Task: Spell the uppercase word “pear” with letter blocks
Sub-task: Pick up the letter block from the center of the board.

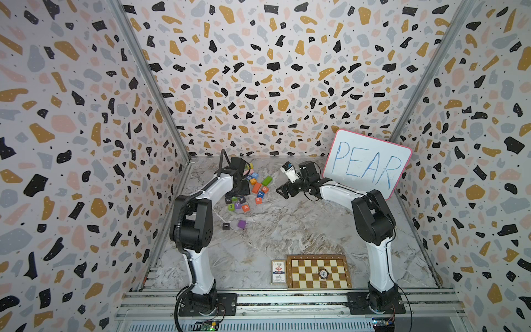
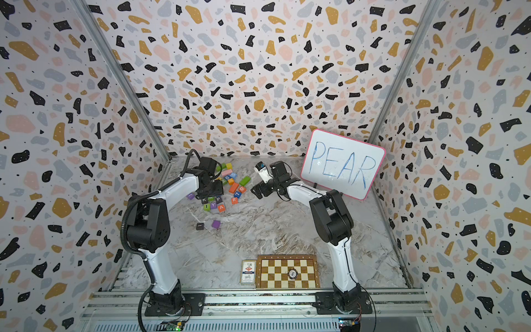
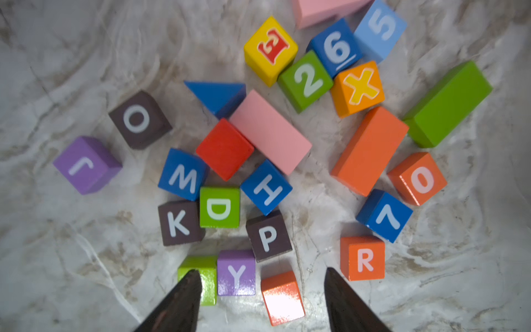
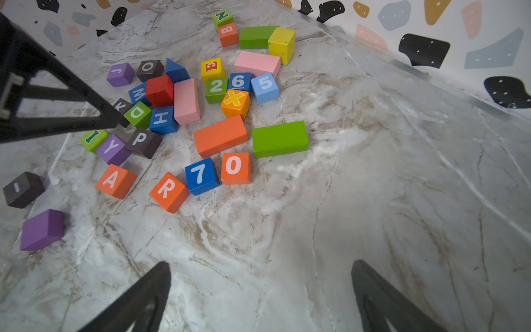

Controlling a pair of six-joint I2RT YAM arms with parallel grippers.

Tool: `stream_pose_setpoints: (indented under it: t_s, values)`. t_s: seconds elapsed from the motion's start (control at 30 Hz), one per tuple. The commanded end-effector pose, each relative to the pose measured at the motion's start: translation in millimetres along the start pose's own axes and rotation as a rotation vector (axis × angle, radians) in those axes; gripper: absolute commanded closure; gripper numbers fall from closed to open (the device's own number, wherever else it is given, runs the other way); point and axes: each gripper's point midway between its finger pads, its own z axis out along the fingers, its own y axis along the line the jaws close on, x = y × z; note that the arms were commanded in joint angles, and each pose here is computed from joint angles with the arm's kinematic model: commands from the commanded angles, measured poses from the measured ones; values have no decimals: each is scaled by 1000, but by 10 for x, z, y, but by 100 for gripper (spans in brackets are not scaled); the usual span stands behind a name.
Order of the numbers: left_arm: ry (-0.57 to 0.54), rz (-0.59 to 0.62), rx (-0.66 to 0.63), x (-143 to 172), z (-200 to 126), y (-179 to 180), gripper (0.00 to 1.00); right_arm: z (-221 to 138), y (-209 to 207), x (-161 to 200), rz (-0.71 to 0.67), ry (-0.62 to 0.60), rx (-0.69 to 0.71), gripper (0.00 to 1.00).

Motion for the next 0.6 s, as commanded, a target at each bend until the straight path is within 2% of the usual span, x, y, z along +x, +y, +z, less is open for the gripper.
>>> stream_pose_setpoints:
  t_s: [0.0,0.37,0.57]
  values:
    - [24,-60,8,51,-55,-38,38,5,60,-146,-16,-23,-35,1]
    - [35,-90,-8,-88,122,-101,47,66,32,-56,-11,-2,-34,1]
    - [79,-88,-27,-13,282,-90,51,93,15,8,-6,9,-38,1]
